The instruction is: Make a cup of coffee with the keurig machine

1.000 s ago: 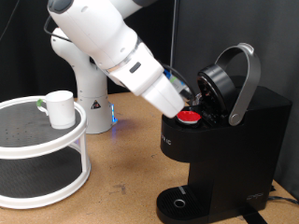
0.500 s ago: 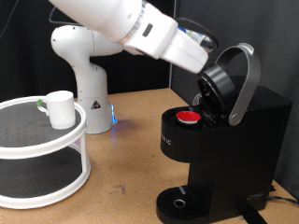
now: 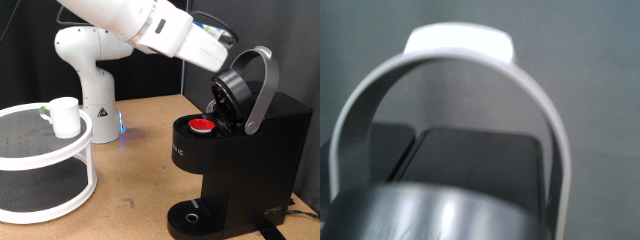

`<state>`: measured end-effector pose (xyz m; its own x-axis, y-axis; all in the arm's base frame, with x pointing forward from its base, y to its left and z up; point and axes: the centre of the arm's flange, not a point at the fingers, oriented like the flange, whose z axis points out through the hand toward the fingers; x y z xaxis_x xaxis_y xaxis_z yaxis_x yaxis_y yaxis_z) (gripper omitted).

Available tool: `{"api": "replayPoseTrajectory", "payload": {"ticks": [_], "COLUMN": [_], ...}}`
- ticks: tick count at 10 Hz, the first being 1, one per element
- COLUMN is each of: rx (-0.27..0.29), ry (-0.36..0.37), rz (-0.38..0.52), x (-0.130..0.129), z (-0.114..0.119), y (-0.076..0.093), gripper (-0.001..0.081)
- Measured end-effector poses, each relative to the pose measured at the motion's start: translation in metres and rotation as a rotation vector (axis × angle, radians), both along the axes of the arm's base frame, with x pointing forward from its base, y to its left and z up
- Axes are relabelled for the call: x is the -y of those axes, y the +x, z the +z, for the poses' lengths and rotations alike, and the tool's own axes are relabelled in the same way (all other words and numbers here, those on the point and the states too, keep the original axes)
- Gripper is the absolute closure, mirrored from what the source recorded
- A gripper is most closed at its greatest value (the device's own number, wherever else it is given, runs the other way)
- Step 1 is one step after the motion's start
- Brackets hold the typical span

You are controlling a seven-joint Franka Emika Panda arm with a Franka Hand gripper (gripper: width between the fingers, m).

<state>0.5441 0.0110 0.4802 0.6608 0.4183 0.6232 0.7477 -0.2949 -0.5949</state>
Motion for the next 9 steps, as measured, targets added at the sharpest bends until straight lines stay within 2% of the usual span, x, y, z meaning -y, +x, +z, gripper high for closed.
{"api": "replayPoseTrajectory", "payload": {"ticks": [2, 4, 7, 9], "rx": [0.008, 0.003, -0.003, 0.048], "ry": [0.073, 0.086, -0.005, -0.102], "rz": [-0.001, 0.031, 0.076, 0.098], "x": [-0.017, -0.044, -0.090, -0.123], "z": [0.011, 0.026, 0.043, 0.050], "y": [0.003, 0.006, 0.007, 0.006], "gripper": [0.0802, 0.0802, 0.0802, 0.0802]}}
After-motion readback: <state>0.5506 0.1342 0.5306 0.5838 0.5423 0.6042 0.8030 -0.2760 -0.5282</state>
